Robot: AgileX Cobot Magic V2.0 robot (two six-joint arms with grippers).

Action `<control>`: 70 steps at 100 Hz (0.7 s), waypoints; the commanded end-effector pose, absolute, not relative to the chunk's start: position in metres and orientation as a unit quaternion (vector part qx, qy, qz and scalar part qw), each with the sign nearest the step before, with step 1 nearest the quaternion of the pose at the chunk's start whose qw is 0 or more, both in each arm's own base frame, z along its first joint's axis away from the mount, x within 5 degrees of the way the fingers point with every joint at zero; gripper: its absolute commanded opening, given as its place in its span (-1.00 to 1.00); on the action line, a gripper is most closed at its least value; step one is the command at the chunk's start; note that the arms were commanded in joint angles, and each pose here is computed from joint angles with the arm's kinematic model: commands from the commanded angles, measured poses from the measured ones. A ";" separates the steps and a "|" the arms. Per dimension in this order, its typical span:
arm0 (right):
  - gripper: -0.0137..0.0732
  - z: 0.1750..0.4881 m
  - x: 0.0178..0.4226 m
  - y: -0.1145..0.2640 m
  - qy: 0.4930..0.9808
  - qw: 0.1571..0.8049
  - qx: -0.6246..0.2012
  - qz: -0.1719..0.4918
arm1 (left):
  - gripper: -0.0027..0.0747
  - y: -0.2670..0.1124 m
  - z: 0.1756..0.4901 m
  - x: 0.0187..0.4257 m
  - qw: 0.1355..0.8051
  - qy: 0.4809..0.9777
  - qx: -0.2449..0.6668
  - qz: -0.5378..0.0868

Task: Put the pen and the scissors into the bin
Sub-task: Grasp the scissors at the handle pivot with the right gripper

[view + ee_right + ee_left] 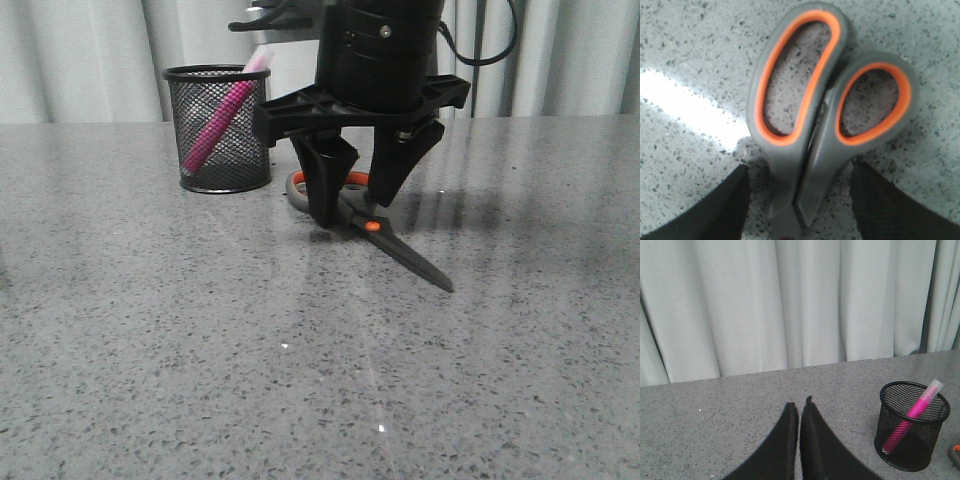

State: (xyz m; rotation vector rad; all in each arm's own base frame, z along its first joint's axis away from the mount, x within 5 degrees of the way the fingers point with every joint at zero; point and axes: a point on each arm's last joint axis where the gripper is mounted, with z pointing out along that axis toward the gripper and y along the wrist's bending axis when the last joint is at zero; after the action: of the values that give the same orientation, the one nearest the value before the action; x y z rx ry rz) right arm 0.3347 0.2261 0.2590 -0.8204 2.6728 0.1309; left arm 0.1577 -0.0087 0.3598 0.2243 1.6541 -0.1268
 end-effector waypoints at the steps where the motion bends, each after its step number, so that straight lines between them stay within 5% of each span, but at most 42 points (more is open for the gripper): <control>1: 0.22 0.288 0.333 0.225 0.932 0.216 -0.285 0.059 | -0.98 -0.007 0.371 0.156 0.687 0.719 0.081 -0.061; 58: 0.20 0.273 0.336 0.228 0.937 0.193 -0.286 0.057 | -0.98 -0.008 0.371 0.156 0.687 0.719 0.081 -0.066; 70: -0.10 0.273 0.336 0.228 0.937 0.192 -0.286 0.056 | -0.98 -0.008 0.371 0.156 0.687 0.719 0.081 -0.064</control>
State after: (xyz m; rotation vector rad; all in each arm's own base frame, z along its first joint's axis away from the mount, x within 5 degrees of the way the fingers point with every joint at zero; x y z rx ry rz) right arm 0.3355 0.2280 0.2544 -0.8147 2.7007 0.1417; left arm 0.1577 -0.0086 0.3599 0.2217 1.6533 -0.1274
